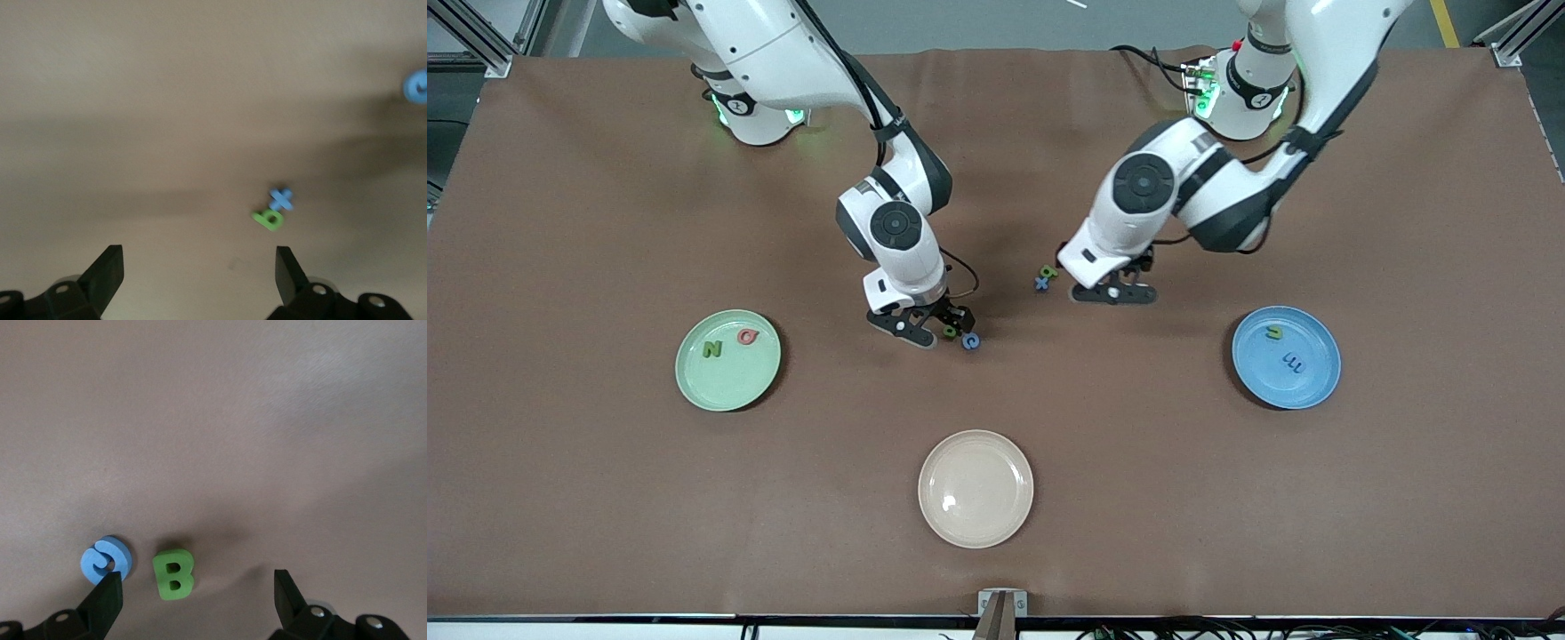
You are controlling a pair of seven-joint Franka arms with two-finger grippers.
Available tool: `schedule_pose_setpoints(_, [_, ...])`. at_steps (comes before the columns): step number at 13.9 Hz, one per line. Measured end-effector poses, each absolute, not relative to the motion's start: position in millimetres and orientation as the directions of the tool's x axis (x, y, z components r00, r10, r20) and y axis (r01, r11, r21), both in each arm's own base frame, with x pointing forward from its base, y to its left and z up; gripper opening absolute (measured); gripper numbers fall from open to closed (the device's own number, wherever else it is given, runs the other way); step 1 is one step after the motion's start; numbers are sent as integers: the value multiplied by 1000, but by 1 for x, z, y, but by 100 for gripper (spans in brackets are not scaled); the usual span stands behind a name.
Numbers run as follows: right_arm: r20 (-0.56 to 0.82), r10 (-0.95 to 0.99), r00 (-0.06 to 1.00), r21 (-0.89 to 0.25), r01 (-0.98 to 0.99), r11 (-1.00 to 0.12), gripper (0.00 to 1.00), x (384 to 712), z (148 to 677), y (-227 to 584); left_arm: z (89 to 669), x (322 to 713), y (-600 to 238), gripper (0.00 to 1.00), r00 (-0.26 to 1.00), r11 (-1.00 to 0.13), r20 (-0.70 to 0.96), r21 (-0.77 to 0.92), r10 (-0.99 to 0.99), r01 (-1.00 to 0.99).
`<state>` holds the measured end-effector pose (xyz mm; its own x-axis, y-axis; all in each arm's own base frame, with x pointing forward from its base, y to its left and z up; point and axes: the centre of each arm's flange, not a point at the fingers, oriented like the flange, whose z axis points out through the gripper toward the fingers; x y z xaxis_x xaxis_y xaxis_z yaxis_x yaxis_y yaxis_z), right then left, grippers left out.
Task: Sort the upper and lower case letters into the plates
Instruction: 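Move the left gripper to green b while the right gripper reaches green B, then grasp the green B with the right gripper while the left gripper lowers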
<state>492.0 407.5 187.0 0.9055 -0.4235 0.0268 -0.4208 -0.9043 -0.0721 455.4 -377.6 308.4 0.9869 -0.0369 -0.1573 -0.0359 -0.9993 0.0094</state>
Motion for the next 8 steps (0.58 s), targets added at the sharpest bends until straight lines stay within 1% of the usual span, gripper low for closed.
schedule_pose_setpoints(1, [28, -418, 908, -73, -415, -907, 100, 490, 180, 410, 303, 447, -386, 100, 987, -1000, -160, 12, -27, -26])
schedule_pose_setpoints(2, [30, -413, 910, -74, -410, -909, 96, 488, 176, 413, 297, 440, -388, 100, 988, -1000, -157, 20, -16, -13])
schedule_pose_setpoints(3, [32, -407, 913, -73, -404, -912, 96, 487, 173, 414, 289, 434, -389, 100, 989, -999, -150, 36, -6, 0])
schedule_pose_setpoints(5, [43, -396, 917, -81, -391, -917, 80, 488, 177, 418, 272, 418, -392, 100, 990, -997, -141, 72, 9, 19])
schedule_pose_setpoints(6, [47, -391, 919, -79, -387, -919, 80, 488, 177, 418, 265, 411, -395, 100, 990, -997, -140, 78, 6, 18])
schedule_pose_setpoints(7, [49, -389, 920, -80, -384, -920, 73, 489, 177, 418, 260, 404, -398, 100, 991, -997, -135, 77, -9, 1])
schedule_pose_setpoints(8, [51, -384, 922, -79, -380, -922, 73, 489, 178, 419, 256, 399, -401, 100, 992, -997, -122, 69, -30, -21])
